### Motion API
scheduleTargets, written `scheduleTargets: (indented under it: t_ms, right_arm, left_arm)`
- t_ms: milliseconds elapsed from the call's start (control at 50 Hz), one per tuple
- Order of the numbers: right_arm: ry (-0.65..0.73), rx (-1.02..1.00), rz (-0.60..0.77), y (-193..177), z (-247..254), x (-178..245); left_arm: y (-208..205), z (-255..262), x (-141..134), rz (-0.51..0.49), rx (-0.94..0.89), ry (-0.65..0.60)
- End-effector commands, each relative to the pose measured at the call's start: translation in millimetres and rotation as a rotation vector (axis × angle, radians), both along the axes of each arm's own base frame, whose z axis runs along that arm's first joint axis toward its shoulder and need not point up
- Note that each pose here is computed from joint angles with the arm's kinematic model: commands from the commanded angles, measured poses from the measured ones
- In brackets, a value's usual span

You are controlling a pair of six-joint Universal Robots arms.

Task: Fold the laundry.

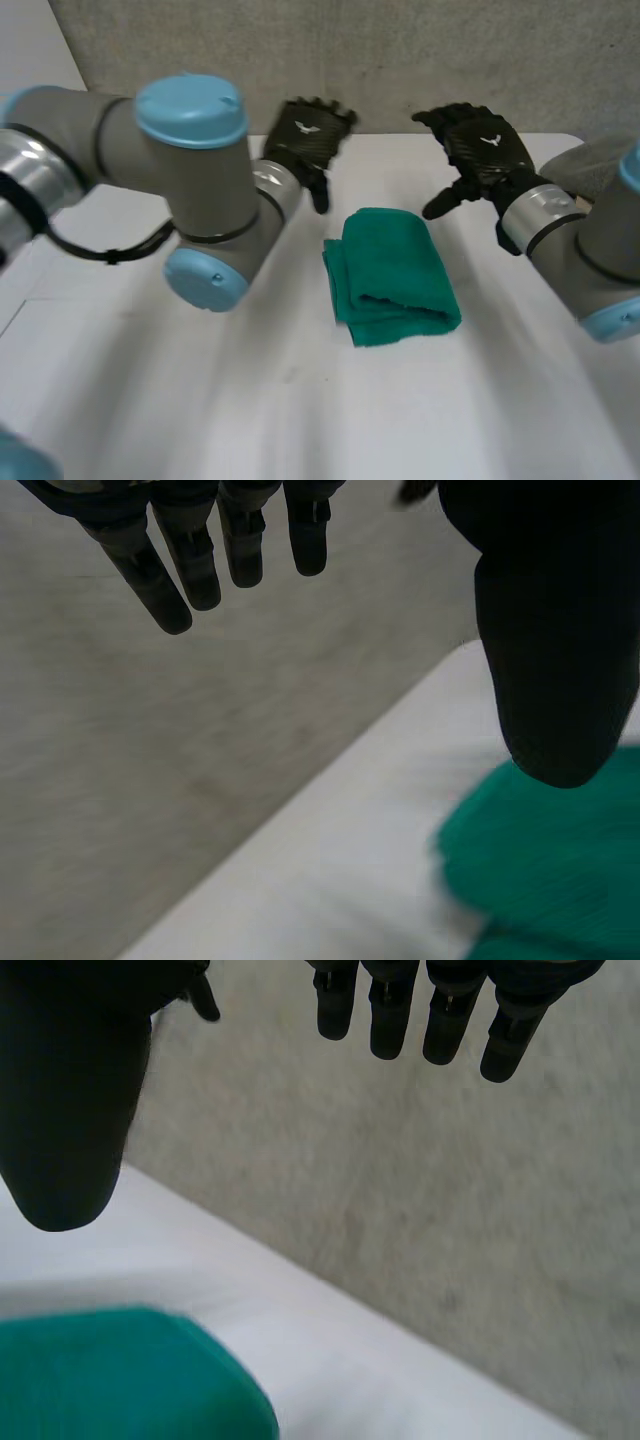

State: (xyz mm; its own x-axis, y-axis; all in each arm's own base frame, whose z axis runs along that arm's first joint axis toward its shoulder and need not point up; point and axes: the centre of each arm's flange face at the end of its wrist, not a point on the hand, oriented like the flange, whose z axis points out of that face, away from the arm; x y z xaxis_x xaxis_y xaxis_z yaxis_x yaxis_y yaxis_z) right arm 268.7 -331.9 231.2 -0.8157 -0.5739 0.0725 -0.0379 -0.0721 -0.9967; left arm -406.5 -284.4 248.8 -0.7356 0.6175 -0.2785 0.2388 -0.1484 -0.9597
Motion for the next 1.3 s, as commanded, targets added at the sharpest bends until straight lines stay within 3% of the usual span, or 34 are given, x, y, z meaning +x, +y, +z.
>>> scheduleTargets:
  t_ms: [20, 200, 360, 660, 820, 980, 1080, 1160, 1180, 1260, 1300]
  right_arm:
    - [0.113, 0.151, -0.065, -30, -25, -22]
    - [0.160, 0.240, -0.020, -38, -54, -26]
    - [0.188, 0.285, 0.076, -30, -79, -10]
    - [0.337, 0.345, 0.149, -18, -116, 7]
    - [0.397, 0.232, 0.123, -14, -84, 7]
    - [0.460, 0.089, 0.003, 16, -50, 5]
    - [0.448, 0.082, -0.020, 51, -59, 3]
    - [0.400, 0.104, 0.000, 82, -80, 4]
    - [0.378, 0.100, 0.006, 92, -90, 4]
    - [0.325, 0.041, 0.001, 103, -108, 6]
    - [0.309, 0.001, -0.009, 102, -112, 8]
  left_arm:
    - [17, -38, -39, -0.220, 0.173, 0.036]
    - [26, -71, -51, -0.152, 0.251, -0.017]
    - [30, -97, -34, 0.031, 0.271, -0.205]
    - [41, -107, -20, 0.062, 0.249, -0.426]
    - [43, -83, -19, 0.066, 0.227, -0.389]
    - [42, -9, -12, 0.039, 0.150, -0.208]
    - [46, 39, -6, -0.075, 0.089, -0.082]
    - [69, 73, -3, -0.291, 0.059, -0.006]
    - [81, 83, -2, -0.394, 0.056, 0.015]
    - [112, 97, 2, -0.623, 0.073, 0.037]
    - [122, 100, 5, -0.689, 0.083, 0.044]
